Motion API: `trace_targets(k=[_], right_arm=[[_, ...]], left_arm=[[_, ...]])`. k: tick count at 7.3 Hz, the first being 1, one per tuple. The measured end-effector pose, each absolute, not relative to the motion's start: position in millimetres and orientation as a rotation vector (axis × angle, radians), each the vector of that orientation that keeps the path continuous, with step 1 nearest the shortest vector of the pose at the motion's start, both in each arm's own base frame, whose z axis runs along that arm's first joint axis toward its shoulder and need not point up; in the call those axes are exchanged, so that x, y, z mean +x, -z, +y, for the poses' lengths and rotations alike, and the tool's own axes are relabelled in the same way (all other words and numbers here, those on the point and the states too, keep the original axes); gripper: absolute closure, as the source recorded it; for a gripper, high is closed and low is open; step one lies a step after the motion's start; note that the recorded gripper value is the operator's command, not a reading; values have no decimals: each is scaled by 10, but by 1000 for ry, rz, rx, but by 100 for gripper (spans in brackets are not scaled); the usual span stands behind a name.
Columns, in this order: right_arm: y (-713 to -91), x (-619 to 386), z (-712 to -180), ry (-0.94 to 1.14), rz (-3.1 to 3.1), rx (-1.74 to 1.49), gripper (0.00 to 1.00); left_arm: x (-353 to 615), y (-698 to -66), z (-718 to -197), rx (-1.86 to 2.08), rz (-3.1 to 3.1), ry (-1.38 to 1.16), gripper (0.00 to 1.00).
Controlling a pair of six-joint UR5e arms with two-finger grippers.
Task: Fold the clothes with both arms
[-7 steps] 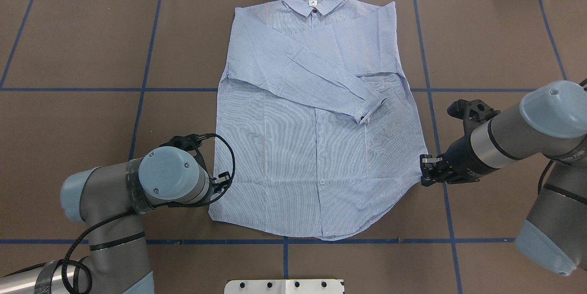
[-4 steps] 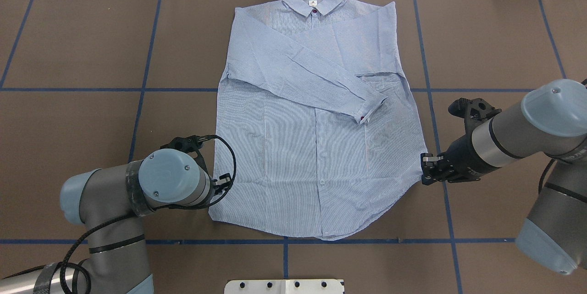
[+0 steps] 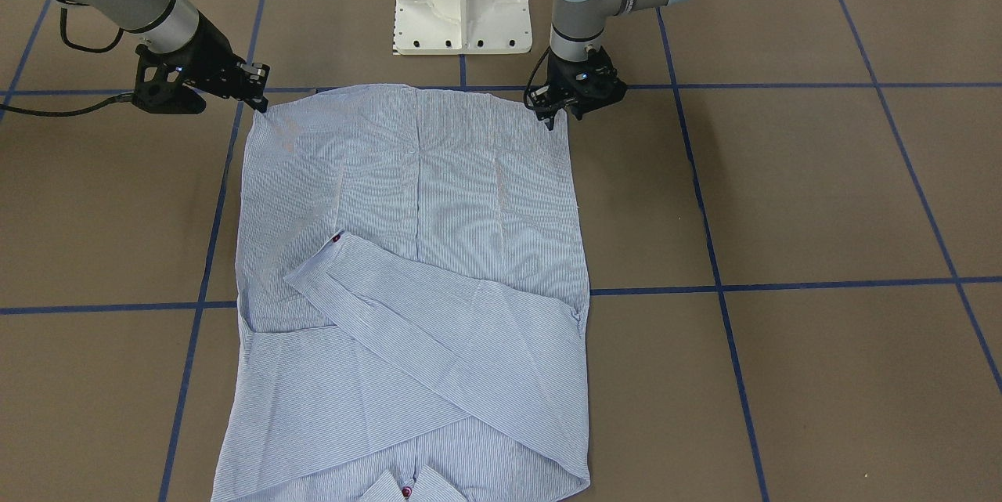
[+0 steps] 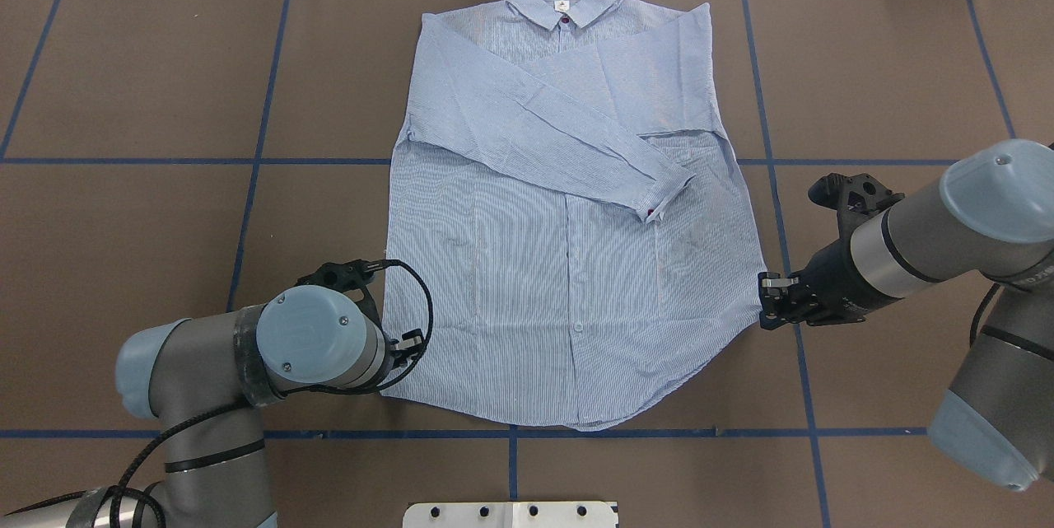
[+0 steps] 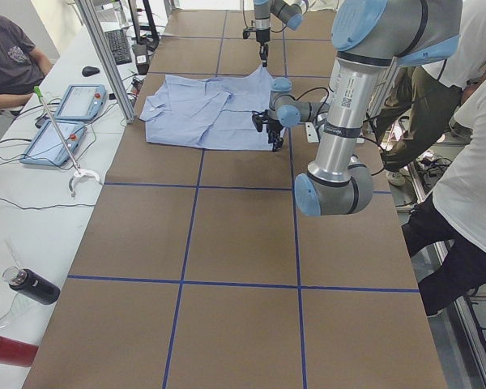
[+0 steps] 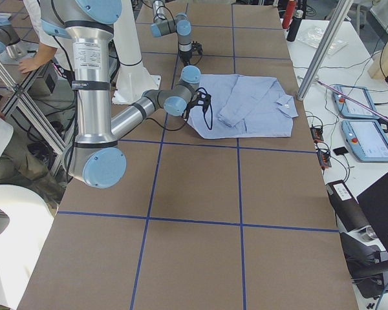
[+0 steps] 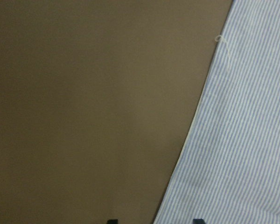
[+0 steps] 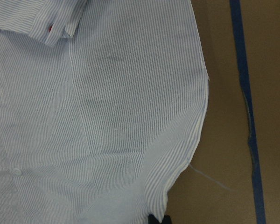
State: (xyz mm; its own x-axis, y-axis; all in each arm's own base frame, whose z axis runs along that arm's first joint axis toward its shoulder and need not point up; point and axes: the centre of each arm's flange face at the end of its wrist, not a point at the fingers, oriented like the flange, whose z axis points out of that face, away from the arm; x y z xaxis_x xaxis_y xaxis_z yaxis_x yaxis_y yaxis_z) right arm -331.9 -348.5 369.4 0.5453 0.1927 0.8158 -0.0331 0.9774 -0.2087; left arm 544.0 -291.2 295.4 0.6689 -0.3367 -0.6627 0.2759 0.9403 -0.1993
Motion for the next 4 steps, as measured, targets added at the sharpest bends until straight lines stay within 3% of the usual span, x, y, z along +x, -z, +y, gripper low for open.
trace_targets(k=[2, 4], right_arm=[[-3710, -3304, -3504, -140, -984, -175, 100], [-3725, -3284, -3529, -147, -981, -174, 100]], left_arm=[[5478, -2954, -2840, -89, 764, 333, 45], [5483, -2960, -2826, -91, 762, 332, 58]])
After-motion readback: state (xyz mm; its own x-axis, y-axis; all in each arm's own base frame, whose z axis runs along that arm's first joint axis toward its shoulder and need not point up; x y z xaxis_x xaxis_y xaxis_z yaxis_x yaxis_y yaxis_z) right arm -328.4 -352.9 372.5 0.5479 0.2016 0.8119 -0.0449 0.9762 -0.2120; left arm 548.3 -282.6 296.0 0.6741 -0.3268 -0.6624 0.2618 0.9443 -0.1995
